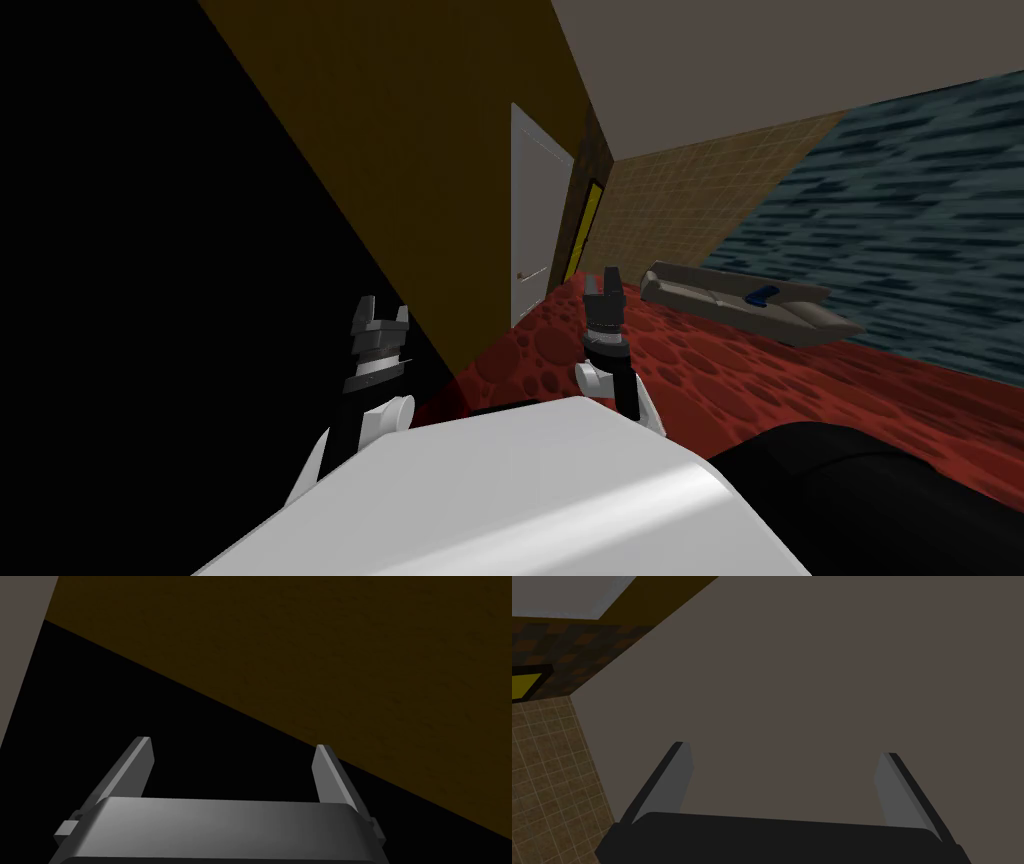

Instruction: Pull the door open

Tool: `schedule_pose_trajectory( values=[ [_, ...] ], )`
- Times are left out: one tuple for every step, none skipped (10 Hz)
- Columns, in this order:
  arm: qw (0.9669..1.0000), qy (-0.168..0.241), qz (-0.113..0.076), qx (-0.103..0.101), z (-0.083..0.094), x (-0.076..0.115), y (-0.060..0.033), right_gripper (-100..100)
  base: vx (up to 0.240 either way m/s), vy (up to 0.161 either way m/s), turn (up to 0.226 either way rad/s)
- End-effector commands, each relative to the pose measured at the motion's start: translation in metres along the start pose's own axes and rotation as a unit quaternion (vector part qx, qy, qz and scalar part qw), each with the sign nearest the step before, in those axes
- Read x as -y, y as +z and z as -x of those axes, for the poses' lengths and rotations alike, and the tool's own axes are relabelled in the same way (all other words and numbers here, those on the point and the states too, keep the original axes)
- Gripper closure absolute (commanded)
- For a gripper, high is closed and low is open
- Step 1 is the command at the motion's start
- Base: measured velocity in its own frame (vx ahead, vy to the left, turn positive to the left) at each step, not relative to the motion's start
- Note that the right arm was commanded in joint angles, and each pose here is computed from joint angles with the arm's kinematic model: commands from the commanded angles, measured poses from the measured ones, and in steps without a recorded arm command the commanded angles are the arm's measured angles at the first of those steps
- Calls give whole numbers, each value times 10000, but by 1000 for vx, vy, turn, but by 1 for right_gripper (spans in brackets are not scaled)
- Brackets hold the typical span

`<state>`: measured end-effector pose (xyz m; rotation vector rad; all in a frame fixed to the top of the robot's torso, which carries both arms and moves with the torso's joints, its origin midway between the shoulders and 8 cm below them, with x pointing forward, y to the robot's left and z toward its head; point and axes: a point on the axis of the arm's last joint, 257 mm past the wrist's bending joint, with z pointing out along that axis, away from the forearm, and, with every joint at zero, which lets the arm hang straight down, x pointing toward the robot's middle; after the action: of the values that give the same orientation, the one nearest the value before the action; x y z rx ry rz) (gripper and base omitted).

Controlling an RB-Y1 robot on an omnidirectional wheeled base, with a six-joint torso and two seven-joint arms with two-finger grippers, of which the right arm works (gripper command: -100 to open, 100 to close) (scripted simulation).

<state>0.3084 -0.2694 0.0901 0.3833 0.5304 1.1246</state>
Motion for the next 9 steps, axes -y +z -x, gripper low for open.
schedule_pose_trajectory(
  values=[
    [9999,61,-80,-48,-42,110,-30,-100,42,-27,91],
    [9999,86,-115,-67,-60,156,-43,-100,64,-62,102],
    [9997,136,-185,-104,-95,248,-71,-100,92,-91,105],
    [9994,194,-266,-144,-134,355,-104,-100,118,-110,146],
    [9991,229,-317,-168,-158,420,-126,-100,106,-100,111],
    [9988,264,-368,-192,-182,485,-148,-100,85,-73,74],
    [9984,298,-420,-215,-206,550,-170,-100,73,-59,72],
    [9980,334,-475,-239,-231,620,-195,-100,66,-59,101],
    [9975,376,-540,-265,-259,700,-225,-100,63,-59,107]
  ],
)
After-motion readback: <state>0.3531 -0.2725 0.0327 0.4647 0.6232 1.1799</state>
